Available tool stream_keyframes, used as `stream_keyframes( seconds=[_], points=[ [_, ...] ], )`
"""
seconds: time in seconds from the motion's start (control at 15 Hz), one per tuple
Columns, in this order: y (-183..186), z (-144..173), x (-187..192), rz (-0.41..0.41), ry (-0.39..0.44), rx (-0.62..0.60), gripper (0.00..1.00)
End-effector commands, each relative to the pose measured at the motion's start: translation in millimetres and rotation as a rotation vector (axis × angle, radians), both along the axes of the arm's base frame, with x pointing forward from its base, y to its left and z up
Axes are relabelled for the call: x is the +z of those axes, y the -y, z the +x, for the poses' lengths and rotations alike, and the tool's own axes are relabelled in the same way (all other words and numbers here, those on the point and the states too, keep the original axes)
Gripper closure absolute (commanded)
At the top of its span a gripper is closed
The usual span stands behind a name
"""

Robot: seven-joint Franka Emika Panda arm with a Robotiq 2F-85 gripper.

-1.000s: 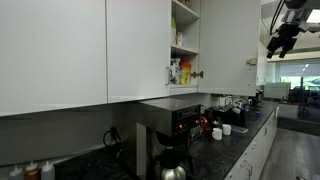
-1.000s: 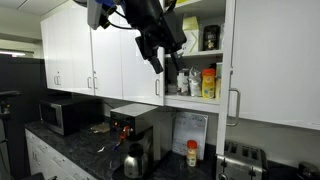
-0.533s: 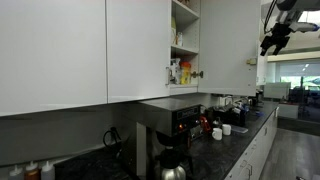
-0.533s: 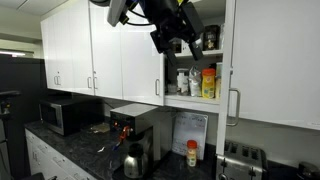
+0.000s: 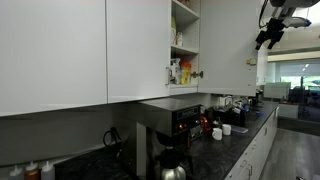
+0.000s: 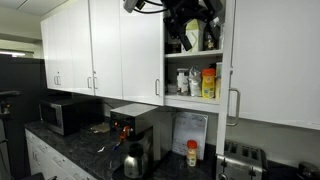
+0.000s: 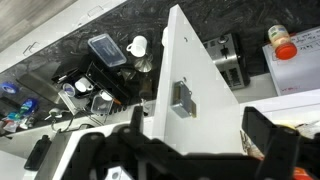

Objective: Close the cabinet door on the right

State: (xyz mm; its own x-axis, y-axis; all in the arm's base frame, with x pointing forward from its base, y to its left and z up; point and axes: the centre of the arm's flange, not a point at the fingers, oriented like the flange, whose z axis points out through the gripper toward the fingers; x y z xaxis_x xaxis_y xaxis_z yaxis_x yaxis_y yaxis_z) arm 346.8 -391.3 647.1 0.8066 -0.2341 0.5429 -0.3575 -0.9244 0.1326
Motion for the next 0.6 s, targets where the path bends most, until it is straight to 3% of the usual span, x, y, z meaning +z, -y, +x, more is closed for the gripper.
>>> stream_keyframes(
  seconds=[0.0, 0.53],
  points=[
    [20.6, 16.2, 10.2, -0.026, 0.018, 0.010, 0.00],
    [32.8, 29.4, 5.5, -0.026, 0.067, 0.026, 0.00]
  ],
)
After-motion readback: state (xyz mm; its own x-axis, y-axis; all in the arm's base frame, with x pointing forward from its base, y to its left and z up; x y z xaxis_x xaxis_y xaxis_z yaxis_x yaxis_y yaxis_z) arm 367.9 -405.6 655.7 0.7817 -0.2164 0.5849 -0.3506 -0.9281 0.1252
